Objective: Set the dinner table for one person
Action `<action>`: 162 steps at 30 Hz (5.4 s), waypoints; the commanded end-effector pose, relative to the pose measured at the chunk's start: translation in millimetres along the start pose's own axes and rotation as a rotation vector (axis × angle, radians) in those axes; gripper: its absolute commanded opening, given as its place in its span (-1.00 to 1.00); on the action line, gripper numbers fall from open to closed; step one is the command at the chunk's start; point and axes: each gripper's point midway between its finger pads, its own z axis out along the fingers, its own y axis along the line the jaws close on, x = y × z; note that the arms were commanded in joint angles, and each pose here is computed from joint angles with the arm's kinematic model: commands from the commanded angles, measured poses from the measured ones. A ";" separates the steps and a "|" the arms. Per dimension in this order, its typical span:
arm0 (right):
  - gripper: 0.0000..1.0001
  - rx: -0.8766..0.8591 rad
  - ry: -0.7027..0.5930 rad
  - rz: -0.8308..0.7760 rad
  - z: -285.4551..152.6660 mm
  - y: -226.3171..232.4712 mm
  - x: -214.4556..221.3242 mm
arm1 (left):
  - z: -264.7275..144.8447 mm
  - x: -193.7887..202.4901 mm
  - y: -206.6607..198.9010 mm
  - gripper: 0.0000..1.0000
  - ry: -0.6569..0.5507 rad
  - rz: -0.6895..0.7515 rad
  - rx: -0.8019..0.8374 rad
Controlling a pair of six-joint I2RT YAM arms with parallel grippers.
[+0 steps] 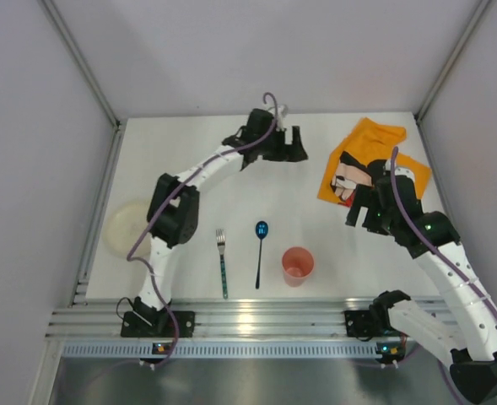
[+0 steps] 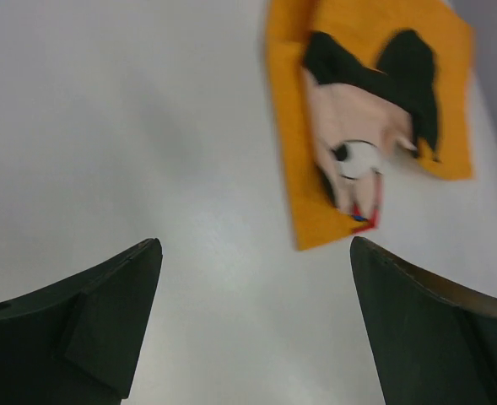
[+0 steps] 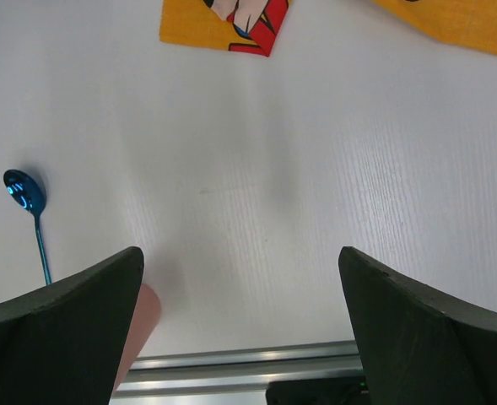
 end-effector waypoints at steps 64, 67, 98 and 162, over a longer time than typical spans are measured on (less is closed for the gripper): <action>0.99 -0.001 0.082 -0.056 15.5 15.2 -4.6 | 10.3 91.3 29.0 -1.00 0.275 -0.177 -0.098; 1.00 -0.017 0.116 -0.064 28.2 24.0 -2.2 | -7.6 98.9 52.2 -1.00 0.297 -0.221 -0.145; 0.99 -0.117 0.491 0.338 108.7 14.8 110.4 | -38.1 109.6 106.4 -1.00 0.301 -0.327 -0.198; -1.00 -0.069 0.333 0.605 236.6 -22.6 -93.7 | -141.7 35.0 256.7 -1.00 0.022 -0.568 -0.489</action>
